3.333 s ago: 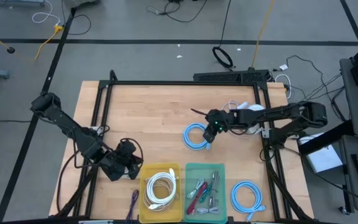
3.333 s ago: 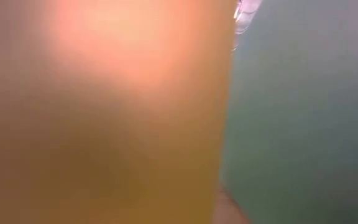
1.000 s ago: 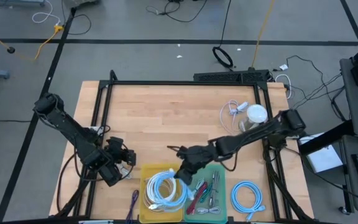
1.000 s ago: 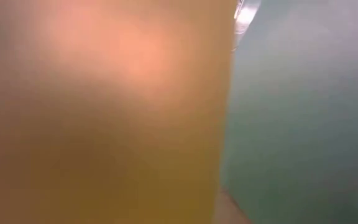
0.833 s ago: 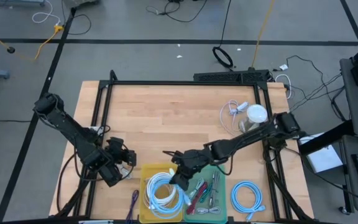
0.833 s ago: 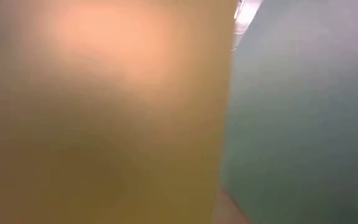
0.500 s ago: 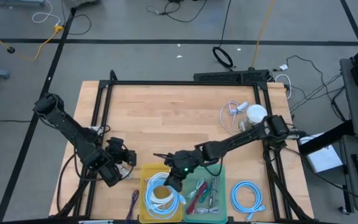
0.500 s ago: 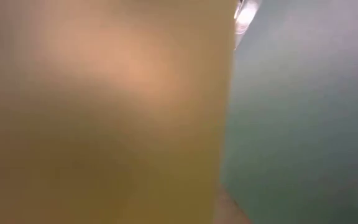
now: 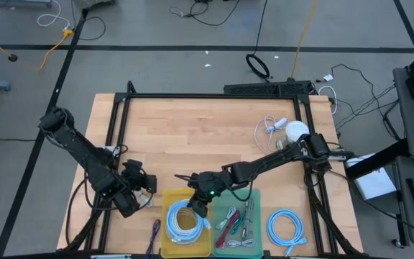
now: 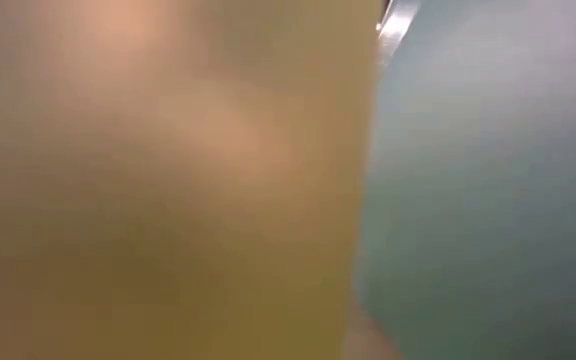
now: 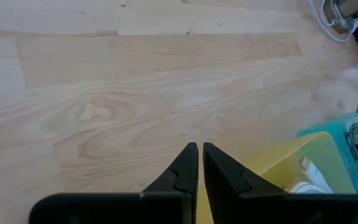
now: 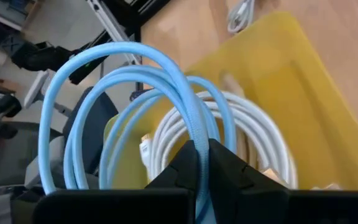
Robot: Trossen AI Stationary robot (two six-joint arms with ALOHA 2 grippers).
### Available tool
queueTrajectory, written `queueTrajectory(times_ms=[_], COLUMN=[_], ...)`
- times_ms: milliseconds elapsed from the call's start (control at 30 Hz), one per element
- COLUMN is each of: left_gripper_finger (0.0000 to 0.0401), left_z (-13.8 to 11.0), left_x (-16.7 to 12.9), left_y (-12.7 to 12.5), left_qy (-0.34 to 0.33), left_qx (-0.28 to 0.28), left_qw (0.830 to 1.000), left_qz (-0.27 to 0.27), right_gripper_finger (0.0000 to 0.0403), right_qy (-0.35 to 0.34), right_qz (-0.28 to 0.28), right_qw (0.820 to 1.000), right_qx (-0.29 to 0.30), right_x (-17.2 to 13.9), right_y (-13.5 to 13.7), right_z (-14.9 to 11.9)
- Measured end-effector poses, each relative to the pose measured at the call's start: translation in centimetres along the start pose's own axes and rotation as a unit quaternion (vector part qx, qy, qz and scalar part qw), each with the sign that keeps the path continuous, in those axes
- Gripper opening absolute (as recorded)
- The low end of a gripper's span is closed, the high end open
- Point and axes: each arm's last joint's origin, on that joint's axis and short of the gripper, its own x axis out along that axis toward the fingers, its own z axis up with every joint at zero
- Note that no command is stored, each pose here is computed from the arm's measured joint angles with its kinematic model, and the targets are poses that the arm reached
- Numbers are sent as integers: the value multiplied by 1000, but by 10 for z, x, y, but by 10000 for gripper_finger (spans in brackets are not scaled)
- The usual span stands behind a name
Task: Pick & Place USB Port
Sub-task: Put the top large blue charger into the yellow bin
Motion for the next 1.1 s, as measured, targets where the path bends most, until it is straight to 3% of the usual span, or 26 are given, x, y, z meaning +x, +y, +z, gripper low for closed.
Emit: queueTrajectory(times_ms=[400, 533, 667, 1100], left_gripper_finger=[26, 26, 26, 26], left_z=[-1, -2, -3, -4], left_x=[-1, -2, -3, -4], left_y=[0, 0, 1, 1], left_qy=[-1, 1, 2, 3], left_qx=[-1, 2, -2, -4], left_qw=[1000, 1000, 1000, 1000], left_qz=[-6, -9, -13, -14], right_gripper_finger=[18, 23, 52, 149], right_qy=[-4, -3, -3, 7], right_qz=[3, 40, 78, 65], right_qw=[1000, 999, 996, 997], right_qx=[0, -19, -39, -35], right_x=[-1, -1, -2, -2], right_y=[-2, 3, 8, 5], right_z=[3, 5, 8, 6])
